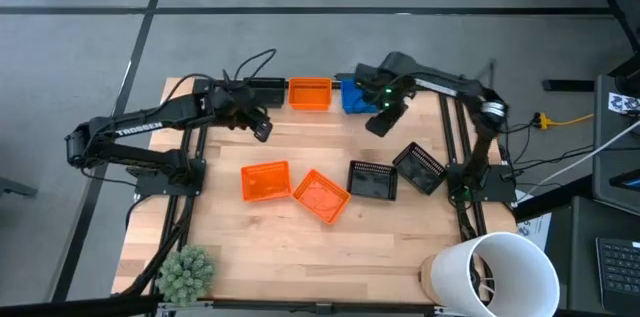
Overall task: Stack baskets by color
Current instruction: Move the bottom right black bin to the top middle of the table, then move the bottom black bin to the top middle of the table
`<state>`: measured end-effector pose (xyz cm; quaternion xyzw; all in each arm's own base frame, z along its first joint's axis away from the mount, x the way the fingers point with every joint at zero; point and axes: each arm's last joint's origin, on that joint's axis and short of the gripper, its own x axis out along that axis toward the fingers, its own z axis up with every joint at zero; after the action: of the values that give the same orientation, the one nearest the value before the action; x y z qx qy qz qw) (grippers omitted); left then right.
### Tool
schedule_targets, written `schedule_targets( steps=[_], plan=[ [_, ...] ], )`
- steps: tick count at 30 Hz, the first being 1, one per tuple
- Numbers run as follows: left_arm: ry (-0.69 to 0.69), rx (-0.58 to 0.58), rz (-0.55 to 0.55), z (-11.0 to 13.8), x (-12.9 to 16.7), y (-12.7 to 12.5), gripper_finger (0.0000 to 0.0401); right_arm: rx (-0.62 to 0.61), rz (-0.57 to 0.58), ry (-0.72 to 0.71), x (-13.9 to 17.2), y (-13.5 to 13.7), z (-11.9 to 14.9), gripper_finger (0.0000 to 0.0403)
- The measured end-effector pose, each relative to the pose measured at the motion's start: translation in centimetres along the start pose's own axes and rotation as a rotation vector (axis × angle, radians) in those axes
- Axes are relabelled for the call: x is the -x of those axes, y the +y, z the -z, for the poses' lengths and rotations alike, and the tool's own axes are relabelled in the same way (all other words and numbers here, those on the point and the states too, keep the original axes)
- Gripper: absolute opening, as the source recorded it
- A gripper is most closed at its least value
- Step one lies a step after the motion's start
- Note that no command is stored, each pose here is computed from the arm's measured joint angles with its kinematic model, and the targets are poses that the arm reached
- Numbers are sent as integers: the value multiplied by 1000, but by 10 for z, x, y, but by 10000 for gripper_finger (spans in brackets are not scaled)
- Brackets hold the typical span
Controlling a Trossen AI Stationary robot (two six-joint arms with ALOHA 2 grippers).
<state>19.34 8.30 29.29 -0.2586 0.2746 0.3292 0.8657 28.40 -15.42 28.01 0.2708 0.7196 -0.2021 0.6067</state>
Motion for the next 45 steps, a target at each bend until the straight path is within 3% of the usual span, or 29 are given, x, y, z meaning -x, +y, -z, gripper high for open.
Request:
schedule_targets(
  steps=[5, 13, 23, 26, 31, 35, 41, 45],
  plan=[
    [49, -9, -23, 2, -16, -2, 53, -102, -38, -8, 5, 2, 46, 122],
    [52, -19, -39, 3, -19, -2, 53, -190, 36, 184, -59, 11, 91, 122],
    [25, -2, -29, 0, -11, 2, 53, -194, 20, -9, -132, 16, 71, 122],
    [19, 0, -12, -1, -7, 2, 53, -223, -47, -113, -141, 18, 54, 122],
    [26, 1, 1, -1, -7, 2, 53, -43, -399, -512, -104, 46, 6, 122],
    [27, 4, 1, -1, -7, 2, 53, 92, -418, -652, -62, 61, -4, 122],
    [43, 0, 31, 0, -7, 1, 53, 84, -311, -544, -31, 61, 6, 122],
    [50, -24, 47, 0, -7, 1, 53, 7, -210, -343, -29, 54, 24, 122]
  ],
)
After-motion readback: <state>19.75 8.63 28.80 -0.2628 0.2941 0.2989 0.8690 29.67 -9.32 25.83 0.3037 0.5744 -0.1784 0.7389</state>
